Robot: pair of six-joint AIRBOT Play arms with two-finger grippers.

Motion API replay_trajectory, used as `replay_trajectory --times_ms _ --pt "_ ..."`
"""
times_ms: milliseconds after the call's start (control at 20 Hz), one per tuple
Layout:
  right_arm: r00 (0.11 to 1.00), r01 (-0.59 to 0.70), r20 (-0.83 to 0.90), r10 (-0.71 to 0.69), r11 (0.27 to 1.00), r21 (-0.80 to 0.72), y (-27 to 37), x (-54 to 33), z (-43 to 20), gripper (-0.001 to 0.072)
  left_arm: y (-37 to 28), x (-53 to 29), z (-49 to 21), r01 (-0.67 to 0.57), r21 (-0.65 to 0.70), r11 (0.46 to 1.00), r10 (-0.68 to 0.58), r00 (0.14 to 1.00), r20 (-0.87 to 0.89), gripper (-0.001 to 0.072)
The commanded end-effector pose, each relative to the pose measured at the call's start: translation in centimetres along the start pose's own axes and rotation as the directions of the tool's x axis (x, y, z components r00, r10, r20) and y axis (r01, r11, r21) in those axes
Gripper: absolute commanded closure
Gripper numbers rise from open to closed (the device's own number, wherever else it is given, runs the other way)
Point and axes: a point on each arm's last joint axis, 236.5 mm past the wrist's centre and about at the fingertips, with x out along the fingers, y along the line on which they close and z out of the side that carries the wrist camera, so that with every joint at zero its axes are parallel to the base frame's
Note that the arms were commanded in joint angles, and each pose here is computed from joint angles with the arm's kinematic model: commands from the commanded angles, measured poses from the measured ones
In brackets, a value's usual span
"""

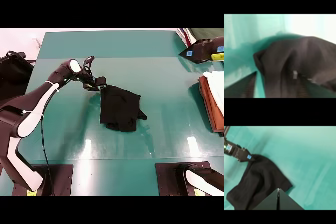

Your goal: Fold the shirts.

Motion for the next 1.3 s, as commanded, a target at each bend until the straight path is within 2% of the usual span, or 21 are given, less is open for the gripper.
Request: replay_trajectory --times_ms 0,50,100,150,300,350,400,450,550,700,850,1000,1050,1150,1250 --pt "0.998 -0.005 -0.060 0.007 0.999 0.046 -0.6 1.6 -2.1 0.0693 -0.1 1.1 0.6 0.034 -0.026 0.999 -0.033 0.999 0.025 0.0352" --pt "0.997 -0.006 -0.083 0.011 0.998 0.057 -0.8 2.2 -2.9 0.0693 -0.3 1.1 1.0 0.040 -0.030 0.999 -0.039 0.998 0.041 0.0422" --pt "0.993 -0.008 -0.118 0.017 0.997 0.073 -1.1 2.8 -4.1 0.0693 -0.3 0.9 1.3 0.041 -0.029 0.999 -0.039 0.998 0.053 0.0609" --pt "0.985 -0.012 -0.171 0.028 0.996 0.093 -1.3 3.6 -5.9 0.0693 -0.3 0.6 1.4 0.038 -0.018 0.999 -0.037 0.998 0.050 0.0682" --pt "0.939 -0.009 -0.336 0.070 0.984 0.180 -2.2 6.6 -12.6 0.0692 -0.6 -2.1 2.1 0.031 0.084 0.996 -0.033 0.999 0.026 0.0682" --pt "0.914 -0.008 -0.394 0.098 0.974 0.225 -2.3 7.7 -15.5 0.0649 -0.6 -3.4 2.7 0.012 0.114 0.993 -0.016 0.999 0.039 0.0683" --pt "0.889 -0.023 -0.433 0.153 0.957 0.291 -1.8 8.9 -18.3 0.0387 -0.4 -4.6 3.3 -0.011 0.136 0.991 0.003 0.998 0.060 0.0683" --pt "0.865 -0.048 -0.448 0.224 0.927 0.372 -0.8 10.2 -20.6 0.0242 -0.6 -5.6 3.8 -0.027 0.156 0.987 0.014 0.997 0.079 0.0682" --pt "0.816 -0.087 -0.453 0.359 0.850 0.519 1.7 12.9 -25.0 0.0235 -0.9 -6.7 4.3 -0.044 0.178 0.983 0.026 0.994 0.103 0.0682" --pt "0.742 -0.104 -0.480 0.468 0.788 0.607 5.1 16.4 -30.2 0.0225 -0.9 -6.8 3.6 -0.043 0.180 0.983 0.030 0.997 0.074 0.0682" --pt "0.714 -0.154 -0.441 0.544 0.736 0.659 8.2 19.4 -31.1 0.0225 -0.9 -6.8 3.3 -0.042 0.179 0.983 0.032 0.998 0.062 0.0682" --pt "0.707 -0.164 -0.467 0.531 0.766 0.622 9.5 21.8 -31.2 0.0238 -0.9 -6.9 3.0 -0.041 0.177 0.983 0.033 0.998 0.051 0.0682" --pt "0.714 -0.174 -0.466 0.522 0.777 0.605 9.6 22.3 -30.8 0.0343 -1.0 -7.1 3.1 -0.041 0.179 0.983 0.031 0.998 0.055 0.0682" --pt "0.743 -0.209 -0.437 0.507 0.796 0.568 9.6 22.9 -29.1 0.0689 -1.5 -8.0 3.5 -0.039 0.187 0.982 0.025 0.997 0.077 0.0683" --pt "0.777 -0.251 -0.397 0.489 0.819 0.516 9.4 22.2 -26.5 0.0693 -3.0 -10.6 4.6 -0.037 0.210 0.977 0.006 0.989 0.145 0.0682"
